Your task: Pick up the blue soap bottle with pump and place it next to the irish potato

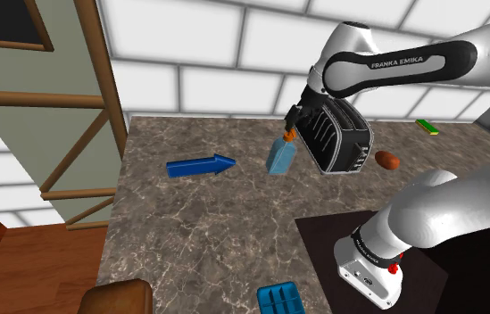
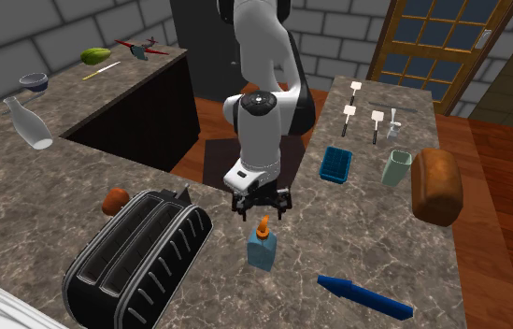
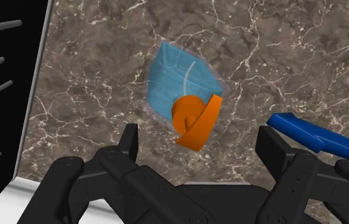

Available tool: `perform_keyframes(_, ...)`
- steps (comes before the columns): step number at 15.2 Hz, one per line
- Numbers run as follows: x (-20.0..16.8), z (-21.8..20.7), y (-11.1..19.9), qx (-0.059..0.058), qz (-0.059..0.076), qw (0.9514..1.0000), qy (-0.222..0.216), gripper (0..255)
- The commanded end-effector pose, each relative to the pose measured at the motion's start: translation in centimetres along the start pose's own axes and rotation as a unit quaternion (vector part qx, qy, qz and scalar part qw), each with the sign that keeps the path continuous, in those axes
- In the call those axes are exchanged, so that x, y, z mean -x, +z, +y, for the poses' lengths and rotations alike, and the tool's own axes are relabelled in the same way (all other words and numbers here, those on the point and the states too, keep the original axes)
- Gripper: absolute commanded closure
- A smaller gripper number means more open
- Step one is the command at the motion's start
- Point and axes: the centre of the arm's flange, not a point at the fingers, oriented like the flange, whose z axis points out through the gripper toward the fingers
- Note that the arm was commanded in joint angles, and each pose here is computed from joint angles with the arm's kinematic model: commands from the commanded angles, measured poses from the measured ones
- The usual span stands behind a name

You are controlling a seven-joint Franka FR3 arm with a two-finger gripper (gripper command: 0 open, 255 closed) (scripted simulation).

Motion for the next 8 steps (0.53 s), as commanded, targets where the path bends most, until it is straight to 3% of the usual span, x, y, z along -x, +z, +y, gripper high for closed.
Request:
perform_keyframes(1,-0.3,0.0,1.3,-0.001,0.001,1.0,0.003,0)
perform_keyframes(8,-0.3,0.0,4.8,-0.001,0.001,1.0,0.003,0)
